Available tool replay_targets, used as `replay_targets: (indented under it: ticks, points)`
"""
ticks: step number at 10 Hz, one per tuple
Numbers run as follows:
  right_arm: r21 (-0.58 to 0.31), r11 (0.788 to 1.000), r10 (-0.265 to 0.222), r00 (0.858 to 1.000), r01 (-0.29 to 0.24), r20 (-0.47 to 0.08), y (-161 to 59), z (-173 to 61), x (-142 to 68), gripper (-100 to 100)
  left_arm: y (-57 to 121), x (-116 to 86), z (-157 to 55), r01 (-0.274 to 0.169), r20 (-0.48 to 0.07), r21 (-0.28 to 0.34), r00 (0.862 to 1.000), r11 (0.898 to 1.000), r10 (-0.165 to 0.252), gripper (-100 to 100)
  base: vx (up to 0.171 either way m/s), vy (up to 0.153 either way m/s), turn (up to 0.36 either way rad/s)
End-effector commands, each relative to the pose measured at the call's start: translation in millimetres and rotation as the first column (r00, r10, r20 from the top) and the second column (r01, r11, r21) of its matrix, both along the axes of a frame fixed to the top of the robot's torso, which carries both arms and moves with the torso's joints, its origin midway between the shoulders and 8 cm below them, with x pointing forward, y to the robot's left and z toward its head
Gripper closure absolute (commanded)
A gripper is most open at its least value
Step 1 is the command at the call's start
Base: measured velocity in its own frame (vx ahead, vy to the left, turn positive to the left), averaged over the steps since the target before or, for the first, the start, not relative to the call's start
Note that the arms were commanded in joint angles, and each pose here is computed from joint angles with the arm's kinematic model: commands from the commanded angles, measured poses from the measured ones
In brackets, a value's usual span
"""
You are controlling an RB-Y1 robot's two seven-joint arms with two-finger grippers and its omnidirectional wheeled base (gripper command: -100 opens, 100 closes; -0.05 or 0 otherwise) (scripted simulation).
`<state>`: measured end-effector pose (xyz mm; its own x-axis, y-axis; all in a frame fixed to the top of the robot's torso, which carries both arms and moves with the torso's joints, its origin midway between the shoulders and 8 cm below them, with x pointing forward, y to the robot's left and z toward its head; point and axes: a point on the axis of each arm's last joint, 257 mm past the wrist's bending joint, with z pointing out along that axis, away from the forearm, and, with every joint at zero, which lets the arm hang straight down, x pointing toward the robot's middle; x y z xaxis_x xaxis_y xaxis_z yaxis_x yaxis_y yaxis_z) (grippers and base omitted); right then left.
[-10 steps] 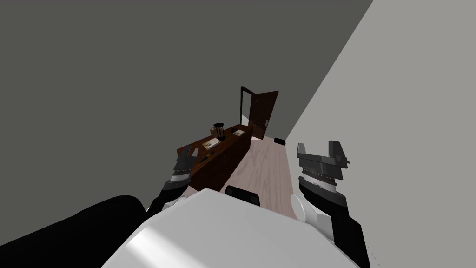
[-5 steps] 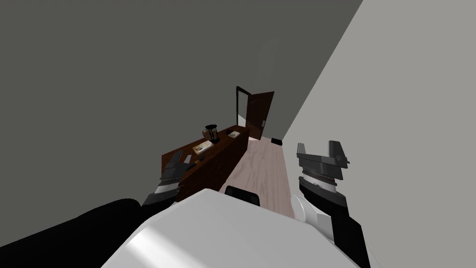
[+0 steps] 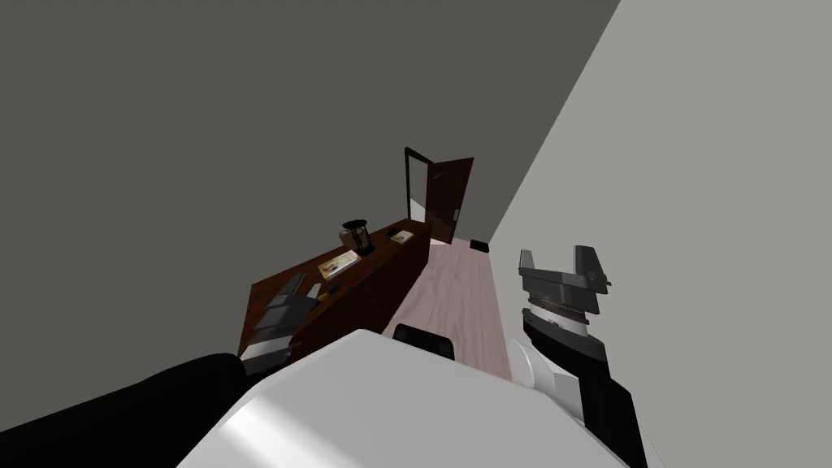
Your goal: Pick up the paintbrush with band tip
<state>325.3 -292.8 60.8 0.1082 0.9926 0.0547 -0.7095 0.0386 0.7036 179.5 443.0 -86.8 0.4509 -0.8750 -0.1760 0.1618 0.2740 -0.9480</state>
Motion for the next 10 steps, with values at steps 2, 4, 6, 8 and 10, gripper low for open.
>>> replay_targets:
  ticks: [2, 4, 6, 8, 10]
  points:
    - [0.000, 1.000, 0.000, 1.000, 0.000, 0.000, 0.0, 0.0, 0.0, 0, 18.8, -21.7, -11.9, -0.051, -0.064, -0.061, 0.997, 0.997, 0.047, -100, 0.124, -0.052, -0.082]
    - [0.000, 1.000, 0.000, 1.000, 0.000, 0.000, 0.0, 0.0, 0.0, 0, 29.5, -38.7, -22.7, -0.090, -0.117, -0.103, 0.990, 0.991, 0.078, -100, 0.110, -0.050, -0.089]
    - [0.000, 1.000, 0.000, 1.000, 0.000, 0.000, 0.0, 0.0, 0.0, 0, 39.2, -56.8, -33.8, -0.134, -0.172, -0.145, 0.979, 0.980, 0.108, -100, 0.110, -0.017, -0.085]
    - [0.000, 1.000, 0.000, 1.000, 0.000, 0.000, 0.0, 0.0, 0.0, 0, 47.4, -73.1, -44.1, -0.176, -0.220, -0.189, 0.966, 0.966, 0.133, -100, 0.099, -0.004, -0.097]
    - [0.000, 1.000, 0.000, 1.000, 0.000, 0.000, 0.0, 0.0, 0.0, 0, 54.5, -92.2, -55.2, -0.224, -0.276, -0.231, 0.948, 0.947, 0.157, -100, 0.088, -0.002, -0.091]
